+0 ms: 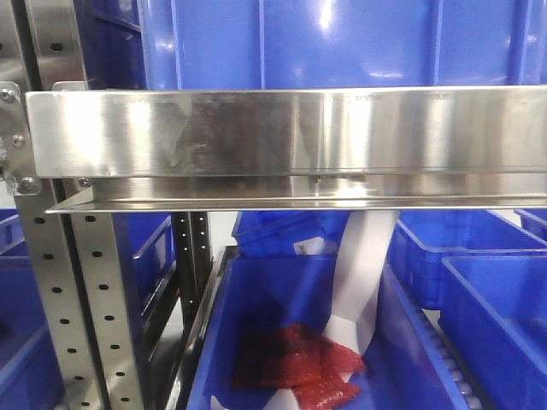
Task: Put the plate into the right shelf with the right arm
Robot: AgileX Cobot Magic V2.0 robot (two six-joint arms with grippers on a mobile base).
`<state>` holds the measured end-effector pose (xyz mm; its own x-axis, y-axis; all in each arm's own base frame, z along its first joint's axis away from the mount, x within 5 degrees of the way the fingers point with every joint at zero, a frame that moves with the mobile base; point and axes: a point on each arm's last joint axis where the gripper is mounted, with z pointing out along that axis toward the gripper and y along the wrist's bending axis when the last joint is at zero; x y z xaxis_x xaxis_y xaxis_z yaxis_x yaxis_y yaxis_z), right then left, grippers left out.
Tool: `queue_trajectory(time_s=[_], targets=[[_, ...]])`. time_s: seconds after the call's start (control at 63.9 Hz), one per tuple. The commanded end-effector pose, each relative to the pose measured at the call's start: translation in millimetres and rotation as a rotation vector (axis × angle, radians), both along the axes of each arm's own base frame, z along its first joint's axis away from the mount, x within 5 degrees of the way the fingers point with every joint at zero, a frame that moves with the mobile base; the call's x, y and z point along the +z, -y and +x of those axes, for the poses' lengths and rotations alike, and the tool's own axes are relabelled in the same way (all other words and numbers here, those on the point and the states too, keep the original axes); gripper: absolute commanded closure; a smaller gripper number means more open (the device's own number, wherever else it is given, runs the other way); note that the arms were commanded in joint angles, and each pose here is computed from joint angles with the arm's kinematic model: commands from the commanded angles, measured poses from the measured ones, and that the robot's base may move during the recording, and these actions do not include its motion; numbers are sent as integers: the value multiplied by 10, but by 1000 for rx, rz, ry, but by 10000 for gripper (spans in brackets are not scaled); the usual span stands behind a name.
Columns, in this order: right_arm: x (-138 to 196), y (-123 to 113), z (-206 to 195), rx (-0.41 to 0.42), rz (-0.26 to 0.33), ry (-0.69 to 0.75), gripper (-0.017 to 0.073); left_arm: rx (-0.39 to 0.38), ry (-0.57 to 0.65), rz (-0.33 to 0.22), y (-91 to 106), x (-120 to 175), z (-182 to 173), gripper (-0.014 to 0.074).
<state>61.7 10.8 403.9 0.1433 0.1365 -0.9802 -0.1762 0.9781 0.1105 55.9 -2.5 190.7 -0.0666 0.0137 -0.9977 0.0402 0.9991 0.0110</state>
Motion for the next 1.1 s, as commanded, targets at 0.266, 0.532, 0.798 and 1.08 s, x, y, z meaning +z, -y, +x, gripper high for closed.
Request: queue_trajectory(time_s=[0.266, 0.532, 0.798, 1.08], targets=[[888, -137, 896, 6, 18, 95, 505, -3, 80, -4, 0, 52, 4, 640], [1015, -472, 1814, 78, 10, 49, 505, -3, 80, -4, 0, 52, 4, 640], [887, -678, 2570, 82, -38, -32, 505, -3, 80, -4, 0, 52, 4, 640], [514, -786, 2933, 96, -74, -204, 505, -3, 80, -4, 0, 52, 4, 640]])
